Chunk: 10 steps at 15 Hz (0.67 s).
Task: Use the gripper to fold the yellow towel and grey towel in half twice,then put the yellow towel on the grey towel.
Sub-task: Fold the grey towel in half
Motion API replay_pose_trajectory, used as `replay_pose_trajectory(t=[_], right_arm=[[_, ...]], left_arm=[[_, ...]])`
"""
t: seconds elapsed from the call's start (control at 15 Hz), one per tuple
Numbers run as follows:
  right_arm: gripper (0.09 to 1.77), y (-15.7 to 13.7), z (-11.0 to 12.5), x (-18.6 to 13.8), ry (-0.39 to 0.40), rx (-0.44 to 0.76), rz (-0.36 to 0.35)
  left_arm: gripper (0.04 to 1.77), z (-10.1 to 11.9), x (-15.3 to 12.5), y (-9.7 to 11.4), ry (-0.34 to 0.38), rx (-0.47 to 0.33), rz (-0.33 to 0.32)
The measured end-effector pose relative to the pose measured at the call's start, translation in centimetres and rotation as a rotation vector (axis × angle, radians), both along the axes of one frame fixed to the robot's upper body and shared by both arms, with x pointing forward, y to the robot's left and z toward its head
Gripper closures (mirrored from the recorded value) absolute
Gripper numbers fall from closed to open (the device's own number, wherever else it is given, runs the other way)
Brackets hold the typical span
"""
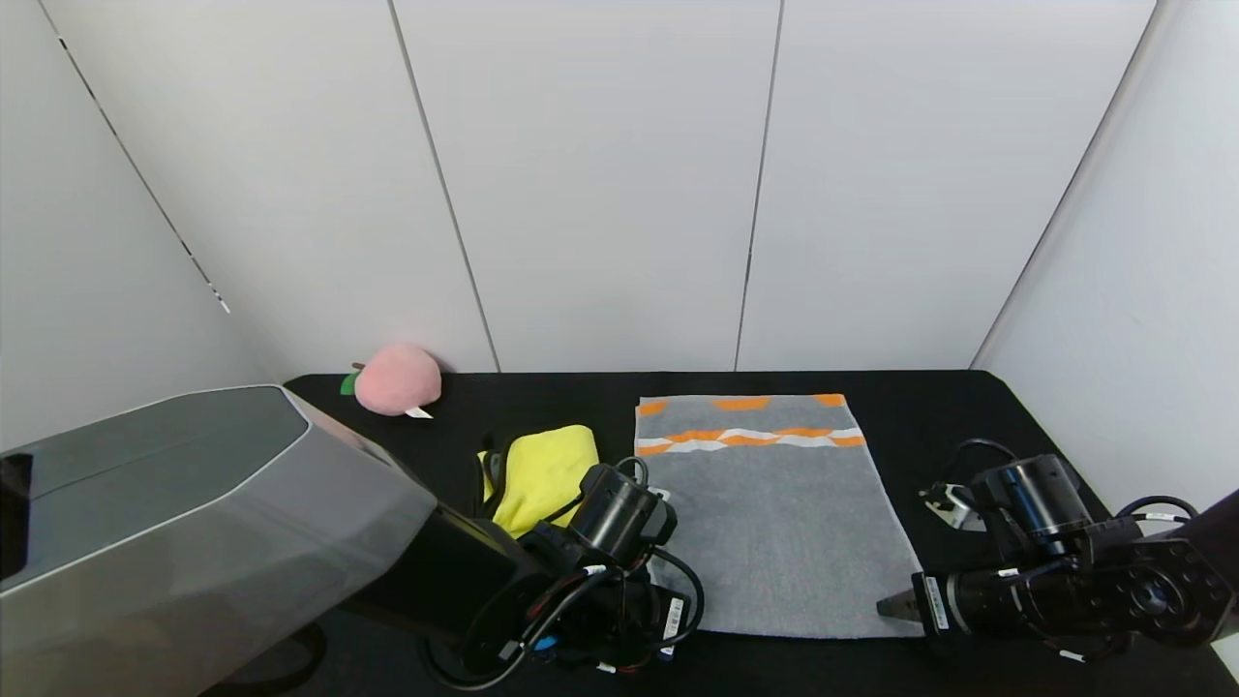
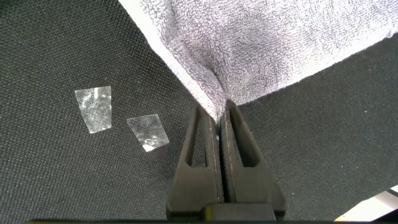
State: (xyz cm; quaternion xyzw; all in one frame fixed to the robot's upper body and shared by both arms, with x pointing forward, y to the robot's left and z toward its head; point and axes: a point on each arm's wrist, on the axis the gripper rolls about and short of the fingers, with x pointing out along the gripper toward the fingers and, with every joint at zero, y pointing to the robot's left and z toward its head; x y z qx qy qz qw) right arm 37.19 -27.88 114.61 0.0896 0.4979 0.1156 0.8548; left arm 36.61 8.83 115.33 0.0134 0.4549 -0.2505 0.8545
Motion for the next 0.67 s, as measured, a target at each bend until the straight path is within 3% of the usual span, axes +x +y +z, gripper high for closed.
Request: replay_pose_trajectory(t=[0.2,0.27,0.33,0.67], right_arm=[[1.08,0.08,-0.18,-0.19,0.008,-0.002,0.004],[1.30,0.09,-0.18,-0.21,0.008,-0.001,0.004],[1.72,0.10,-0.17,-0.19,0.006,0.002,0.000],[1.72,0.07,-0.01,-0.20,-0.007,0.007,-0.004]], left_arm=[[1.68,-0.02,0.00,0.06,0.002,0.001,0.002],[1.68,-0.03,-0.01,0.06,0.002,0.002,0.001],[1.68,-0.01,-0.02,0.05,0.001,0.001,0.001],[1.68,0.36,-0.50,0.41,0.001,0.004,-0.001]])
